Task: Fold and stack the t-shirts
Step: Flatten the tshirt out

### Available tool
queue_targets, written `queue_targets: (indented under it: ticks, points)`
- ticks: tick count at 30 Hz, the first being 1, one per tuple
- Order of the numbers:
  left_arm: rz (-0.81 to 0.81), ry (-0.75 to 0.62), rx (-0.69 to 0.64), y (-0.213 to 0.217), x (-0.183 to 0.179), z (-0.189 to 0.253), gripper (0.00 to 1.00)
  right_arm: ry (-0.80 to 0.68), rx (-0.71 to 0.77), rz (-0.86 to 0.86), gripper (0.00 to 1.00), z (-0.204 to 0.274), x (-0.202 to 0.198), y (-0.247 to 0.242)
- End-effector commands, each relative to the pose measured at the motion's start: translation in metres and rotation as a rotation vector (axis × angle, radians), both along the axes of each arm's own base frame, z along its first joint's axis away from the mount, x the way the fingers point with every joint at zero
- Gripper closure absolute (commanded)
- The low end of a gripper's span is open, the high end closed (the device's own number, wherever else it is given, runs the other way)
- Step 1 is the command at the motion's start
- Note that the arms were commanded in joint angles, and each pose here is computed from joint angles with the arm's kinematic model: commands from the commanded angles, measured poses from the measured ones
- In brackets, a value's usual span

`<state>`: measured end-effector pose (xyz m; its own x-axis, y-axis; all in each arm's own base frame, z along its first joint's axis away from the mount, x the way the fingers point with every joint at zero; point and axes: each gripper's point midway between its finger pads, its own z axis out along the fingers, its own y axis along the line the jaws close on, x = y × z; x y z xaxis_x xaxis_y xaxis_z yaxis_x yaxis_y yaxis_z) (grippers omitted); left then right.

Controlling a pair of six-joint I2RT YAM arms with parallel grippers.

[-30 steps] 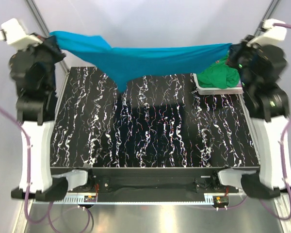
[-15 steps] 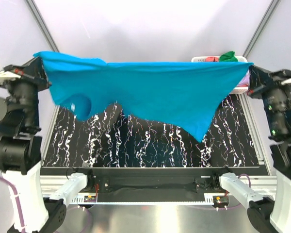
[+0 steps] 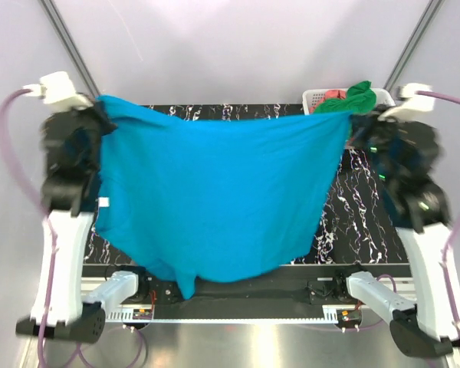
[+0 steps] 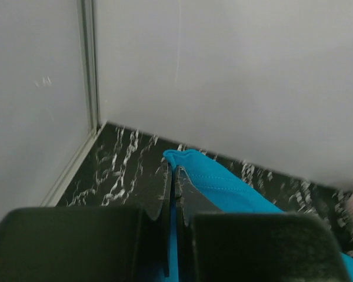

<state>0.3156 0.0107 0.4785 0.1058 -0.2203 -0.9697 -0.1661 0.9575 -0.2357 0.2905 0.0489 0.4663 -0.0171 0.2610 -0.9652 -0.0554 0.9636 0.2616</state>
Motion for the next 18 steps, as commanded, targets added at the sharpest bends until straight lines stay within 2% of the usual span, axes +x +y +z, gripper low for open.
queue_targets:
  ticks: [1,2,5,6,8,10,11,12,14,15,17,18]
  points:
    - [0.039,0.065,0.046,0.005,0.052,-0.044,1.0,0.041,0.003,-0.058,1.0,-0.04,0.044,0.0]
    - [0.036,0.126,0.054,0.003,0.072,-0.074,1.0,0.045,-0.007,-0.075,1.0,-0.056,0.058,0.0]
    - [0.014,0.163,0.039,0.002,0.107,-0.101,1.0,0.081,-0.033,-0.071,1.0,-0.089,0.095,0.009]
    - [-0.022,0.207,0.022,0.0,0.131,-0.125,1.0,0.122,-0.048,-0.063,1.0,-0.108,0.114,0.014]
    - [-0.049,0.237,-0.002,-0.001,0.154,-0.141,1.0,0.115,-0.043,-0.039,1.0,-0.111,0.138,0.023]
    - [-0.085,0.267,-0.013,-0.005,0.189,-0.159,1.0,0.17,-0.057,-0.032,1.0,-0.136,0.17,0.028]
    - [-0.099,0.274,-0.017,-0.006,0.2,-0.163,1.0,0.14,-0.051,-0.018,1.0,-0.124,0.184,0.031]
    - [-0.128,0.291,-0.022,-0.011,0.223,-0.174,1.0,0.184,-0.062,-0.01,1.0,-0.148,0.205,0.035]
    - [-0.149,0.308,-0.022,-0.015,0.241,-0.184,1.0,0.163,-0.05,0.029,1.0,-0.143,0.229,0.042]
    - [-0.173,0.321,-0.031,-0.019,0.251,-0.193,1.0,0.204,-0.058,0.039,1.0,-0.167,0.247,0.046]
    - [-0.18,0.339,-0.043,-0.021,0.276,-0.21,1.0,0.181,-0.058,0.054,1.0,-0.162,0.269,0.046]
    - [-0.219,0.337,-0.053,-0.028,0.285,-0.213,1.0,0.212,-0.065,0.061,1.0,-0.183,0.284,0.047]
